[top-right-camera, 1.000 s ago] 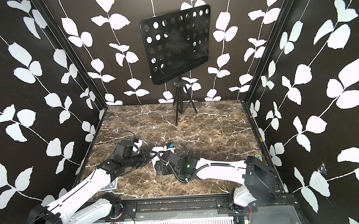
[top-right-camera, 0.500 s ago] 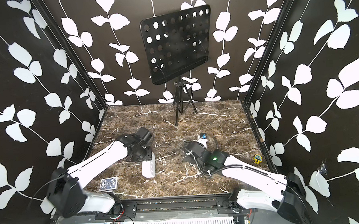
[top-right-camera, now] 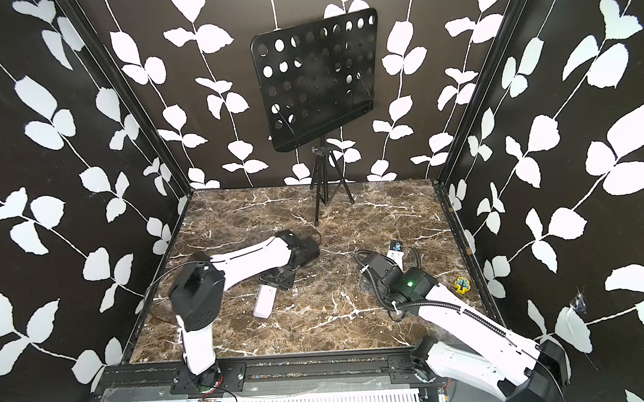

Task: Insert the battery into the alarm
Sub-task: Adjust the alarm at the center of the board.

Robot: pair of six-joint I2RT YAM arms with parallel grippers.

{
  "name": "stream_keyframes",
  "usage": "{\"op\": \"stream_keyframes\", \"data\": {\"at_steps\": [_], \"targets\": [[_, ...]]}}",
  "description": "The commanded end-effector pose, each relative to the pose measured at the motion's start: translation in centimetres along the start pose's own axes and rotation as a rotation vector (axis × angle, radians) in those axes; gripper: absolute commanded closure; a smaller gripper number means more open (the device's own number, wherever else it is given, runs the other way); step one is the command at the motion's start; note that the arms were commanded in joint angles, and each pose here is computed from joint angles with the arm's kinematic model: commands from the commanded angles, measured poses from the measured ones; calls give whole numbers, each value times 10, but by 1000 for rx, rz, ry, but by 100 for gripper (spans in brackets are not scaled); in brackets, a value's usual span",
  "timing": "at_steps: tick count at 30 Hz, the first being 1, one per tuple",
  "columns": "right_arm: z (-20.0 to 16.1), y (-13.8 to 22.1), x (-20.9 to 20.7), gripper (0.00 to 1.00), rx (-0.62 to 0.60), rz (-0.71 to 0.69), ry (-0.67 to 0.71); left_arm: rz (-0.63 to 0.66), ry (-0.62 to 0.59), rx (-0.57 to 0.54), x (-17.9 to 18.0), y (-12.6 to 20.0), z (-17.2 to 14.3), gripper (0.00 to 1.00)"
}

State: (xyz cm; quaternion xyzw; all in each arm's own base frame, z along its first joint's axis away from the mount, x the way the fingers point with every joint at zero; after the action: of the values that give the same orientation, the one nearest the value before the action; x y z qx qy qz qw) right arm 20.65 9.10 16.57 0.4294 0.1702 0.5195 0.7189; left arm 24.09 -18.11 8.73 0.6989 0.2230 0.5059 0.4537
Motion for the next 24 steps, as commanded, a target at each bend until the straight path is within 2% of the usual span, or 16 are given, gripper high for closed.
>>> {"op": "stream_keyframes", "data": {"at_steps": [1, 4, 6, 8, 12, 14, 18, 22, 24], "targets": [[2, 0, -10, 1, -19, -14, 46, 33, 9, -14, -3, 10, 5, 80], [4, 1, -9, 1, -32, 14, 72, 43, -8, 7, -20, 10, 8, 67], [7, 3, -12, 1, -49, 14, 80, 36, -12, 3, -35, 12, 8, 49], [10, 5, -16, 1, -64, 12, 83, 28, -5, -6, -46, 16, 7, 36], [16, 11, -19, 1, -88, 23, 82, -32, 27, -34, -64, 28, 10, 28], [21, 16, -19, 1, -106, 34, 78, -89, 52, -65, -74, 40, 14, 22], [30, 27, -20, 1, -140, 54, 74, -212, 131, -171, -78, 72, 26, 20], [47, 35, -20, 1, -233, 58, 108, -299, 205, -359, -55, 112, 45, 12], [60, 42, -15, 1, -295, 53, 178, -332, 242, -434, -33, 121, 51, 1]]}}
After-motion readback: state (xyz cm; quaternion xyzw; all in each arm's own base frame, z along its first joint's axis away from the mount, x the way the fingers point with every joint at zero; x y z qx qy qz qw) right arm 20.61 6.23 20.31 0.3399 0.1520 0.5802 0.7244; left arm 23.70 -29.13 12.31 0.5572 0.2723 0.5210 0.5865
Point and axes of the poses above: each gripper's point midway between its finger pads, its own y axis back along the fingers, its own x axis along the line the jaws close on, z = x × y, the point moved 1 cm from there along y, back along the fingers, and after that the axes turned 13 degrees about -y, right-handed, at the moved point
